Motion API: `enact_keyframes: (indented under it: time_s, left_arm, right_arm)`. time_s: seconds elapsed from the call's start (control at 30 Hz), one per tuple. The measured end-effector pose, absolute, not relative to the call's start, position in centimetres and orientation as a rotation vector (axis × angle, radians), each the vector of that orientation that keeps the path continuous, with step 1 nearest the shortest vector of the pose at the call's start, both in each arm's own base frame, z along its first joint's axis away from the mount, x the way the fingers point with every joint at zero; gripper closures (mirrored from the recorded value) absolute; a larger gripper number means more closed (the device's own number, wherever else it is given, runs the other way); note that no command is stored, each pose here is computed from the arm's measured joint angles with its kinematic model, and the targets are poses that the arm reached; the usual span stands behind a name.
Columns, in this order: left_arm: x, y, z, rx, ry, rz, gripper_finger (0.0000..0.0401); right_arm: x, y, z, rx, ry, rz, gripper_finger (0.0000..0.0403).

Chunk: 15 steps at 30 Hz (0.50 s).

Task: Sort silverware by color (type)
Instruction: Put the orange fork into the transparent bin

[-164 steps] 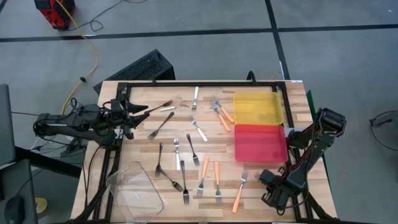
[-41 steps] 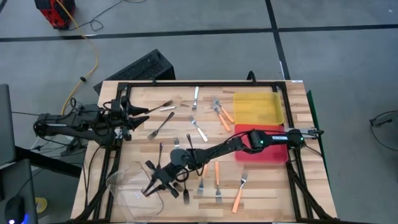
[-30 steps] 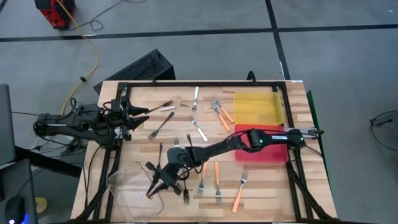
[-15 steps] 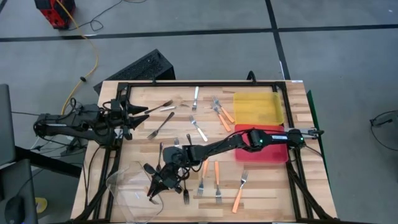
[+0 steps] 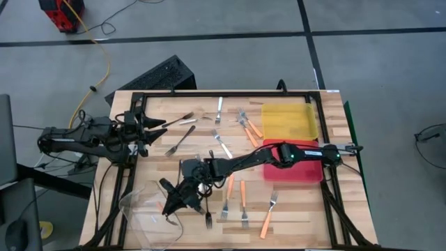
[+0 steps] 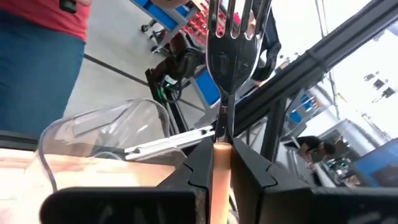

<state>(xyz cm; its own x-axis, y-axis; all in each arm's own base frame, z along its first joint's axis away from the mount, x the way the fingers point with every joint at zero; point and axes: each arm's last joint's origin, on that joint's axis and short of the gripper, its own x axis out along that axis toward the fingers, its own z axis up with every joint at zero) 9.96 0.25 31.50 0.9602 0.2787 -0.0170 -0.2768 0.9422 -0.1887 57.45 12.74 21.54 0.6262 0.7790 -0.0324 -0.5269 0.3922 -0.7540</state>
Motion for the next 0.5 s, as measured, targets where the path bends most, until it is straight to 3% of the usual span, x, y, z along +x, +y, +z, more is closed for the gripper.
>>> enact_keyframes:
  time_s: [0.5]
  left_arm:
    - [10.0,0.3,31.5,-0.209,-0.014,0.294,0.025]
  right_arm:
    - [58.2,11.4,19.6,-0.809,-0.326,0.801,0.0343]
